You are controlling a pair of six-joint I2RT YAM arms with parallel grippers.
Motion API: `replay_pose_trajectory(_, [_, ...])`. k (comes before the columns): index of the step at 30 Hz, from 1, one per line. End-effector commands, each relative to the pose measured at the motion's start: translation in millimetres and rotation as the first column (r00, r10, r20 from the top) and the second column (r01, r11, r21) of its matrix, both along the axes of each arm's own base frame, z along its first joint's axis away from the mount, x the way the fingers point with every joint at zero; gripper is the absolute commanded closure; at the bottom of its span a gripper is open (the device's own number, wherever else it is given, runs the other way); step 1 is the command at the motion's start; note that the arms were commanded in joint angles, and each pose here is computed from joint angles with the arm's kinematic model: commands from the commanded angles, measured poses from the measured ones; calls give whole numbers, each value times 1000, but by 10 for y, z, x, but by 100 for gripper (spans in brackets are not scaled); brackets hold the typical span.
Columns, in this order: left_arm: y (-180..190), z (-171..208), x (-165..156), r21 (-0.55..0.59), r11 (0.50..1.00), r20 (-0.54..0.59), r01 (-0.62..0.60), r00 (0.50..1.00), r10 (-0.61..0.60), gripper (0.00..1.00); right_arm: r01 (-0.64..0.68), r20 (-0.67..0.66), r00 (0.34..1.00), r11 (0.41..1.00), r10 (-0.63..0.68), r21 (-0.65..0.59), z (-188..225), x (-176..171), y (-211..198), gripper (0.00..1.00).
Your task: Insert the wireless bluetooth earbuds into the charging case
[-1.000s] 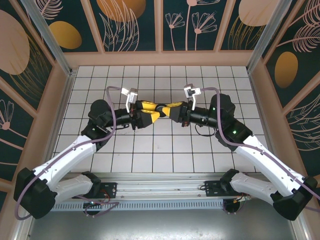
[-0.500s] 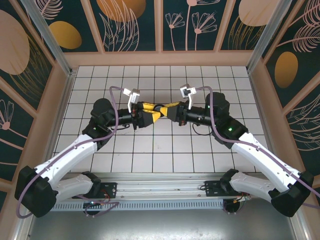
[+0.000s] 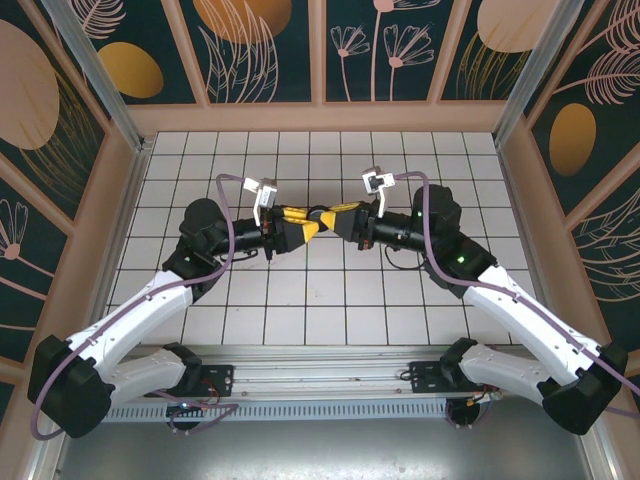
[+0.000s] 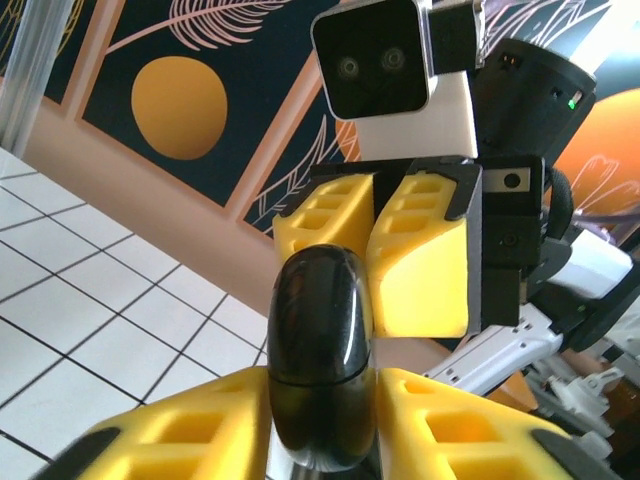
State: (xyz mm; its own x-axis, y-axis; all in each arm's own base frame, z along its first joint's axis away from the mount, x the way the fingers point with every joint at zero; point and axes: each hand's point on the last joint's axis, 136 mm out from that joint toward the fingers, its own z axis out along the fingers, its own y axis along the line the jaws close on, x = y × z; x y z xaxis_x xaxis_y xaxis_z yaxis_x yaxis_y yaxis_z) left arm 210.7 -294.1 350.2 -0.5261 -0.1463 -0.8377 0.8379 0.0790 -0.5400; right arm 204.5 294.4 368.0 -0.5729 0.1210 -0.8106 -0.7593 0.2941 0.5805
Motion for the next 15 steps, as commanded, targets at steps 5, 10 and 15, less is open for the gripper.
replay_pose_trajectory(5, [-11, 56, -12, 0, 1000, 61, 2, 998, -2, 100, 20, 10, 1000, 999, -20, 39, 78, 42, -8, 84])
replay_pose_trajectory(10, [59, -15, -43, 55, 998, 150, -44, 988, 36, 100, 42, 4, 999, 999, -42, 24, 107, 121, 8, 70])
replay_pose_trajectory(15, [145, 17, -221, 59, 998, 279, -34, 960, 17, 100, 56, -51, 997, 998, -57, -24, -30, 246, 65, 66])
